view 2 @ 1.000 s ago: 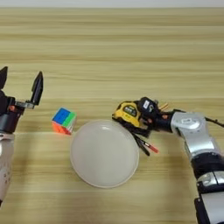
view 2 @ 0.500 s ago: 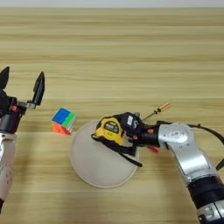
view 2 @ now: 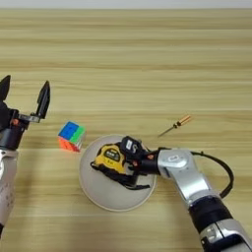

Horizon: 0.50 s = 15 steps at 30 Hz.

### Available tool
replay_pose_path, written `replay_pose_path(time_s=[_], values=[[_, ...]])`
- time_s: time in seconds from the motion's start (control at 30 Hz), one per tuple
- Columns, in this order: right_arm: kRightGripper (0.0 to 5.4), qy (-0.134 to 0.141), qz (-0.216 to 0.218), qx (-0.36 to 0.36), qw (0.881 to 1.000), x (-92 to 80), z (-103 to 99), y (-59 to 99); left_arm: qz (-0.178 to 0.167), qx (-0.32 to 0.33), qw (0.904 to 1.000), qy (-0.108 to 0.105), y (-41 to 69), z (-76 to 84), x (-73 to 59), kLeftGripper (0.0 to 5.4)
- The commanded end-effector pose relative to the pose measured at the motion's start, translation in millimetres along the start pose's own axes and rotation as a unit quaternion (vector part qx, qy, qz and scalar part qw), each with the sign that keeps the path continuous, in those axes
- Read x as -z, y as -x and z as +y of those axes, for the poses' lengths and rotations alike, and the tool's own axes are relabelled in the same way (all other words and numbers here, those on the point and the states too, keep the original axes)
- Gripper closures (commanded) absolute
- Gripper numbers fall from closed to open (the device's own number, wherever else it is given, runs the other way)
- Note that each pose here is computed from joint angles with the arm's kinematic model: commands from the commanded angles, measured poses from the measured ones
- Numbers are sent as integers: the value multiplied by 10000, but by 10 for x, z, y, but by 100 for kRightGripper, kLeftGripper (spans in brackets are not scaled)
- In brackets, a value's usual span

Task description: Move the objects on the table

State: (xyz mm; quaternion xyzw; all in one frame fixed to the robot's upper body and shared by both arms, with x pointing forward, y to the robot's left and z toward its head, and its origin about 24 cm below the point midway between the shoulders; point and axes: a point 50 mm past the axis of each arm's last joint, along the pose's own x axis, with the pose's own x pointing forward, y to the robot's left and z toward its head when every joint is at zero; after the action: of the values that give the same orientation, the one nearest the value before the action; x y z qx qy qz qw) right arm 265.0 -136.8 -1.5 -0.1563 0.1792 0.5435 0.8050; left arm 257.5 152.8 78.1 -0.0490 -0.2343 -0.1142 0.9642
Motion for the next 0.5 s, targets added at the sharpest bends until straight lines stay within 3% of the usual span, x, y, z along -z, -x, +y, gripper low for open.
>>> replay_pose_path(time_s=[0.03, 0.5], values=[[124, 184, -72, 142, 9997, -66, -79, -51, 54, 42, 10000, -9, -10, -19, 18, 0], [124, 205, 45, 114, 9997, 0, -47, -172, 52, 10, 10000, -6, 6, -37, 21, 0]])
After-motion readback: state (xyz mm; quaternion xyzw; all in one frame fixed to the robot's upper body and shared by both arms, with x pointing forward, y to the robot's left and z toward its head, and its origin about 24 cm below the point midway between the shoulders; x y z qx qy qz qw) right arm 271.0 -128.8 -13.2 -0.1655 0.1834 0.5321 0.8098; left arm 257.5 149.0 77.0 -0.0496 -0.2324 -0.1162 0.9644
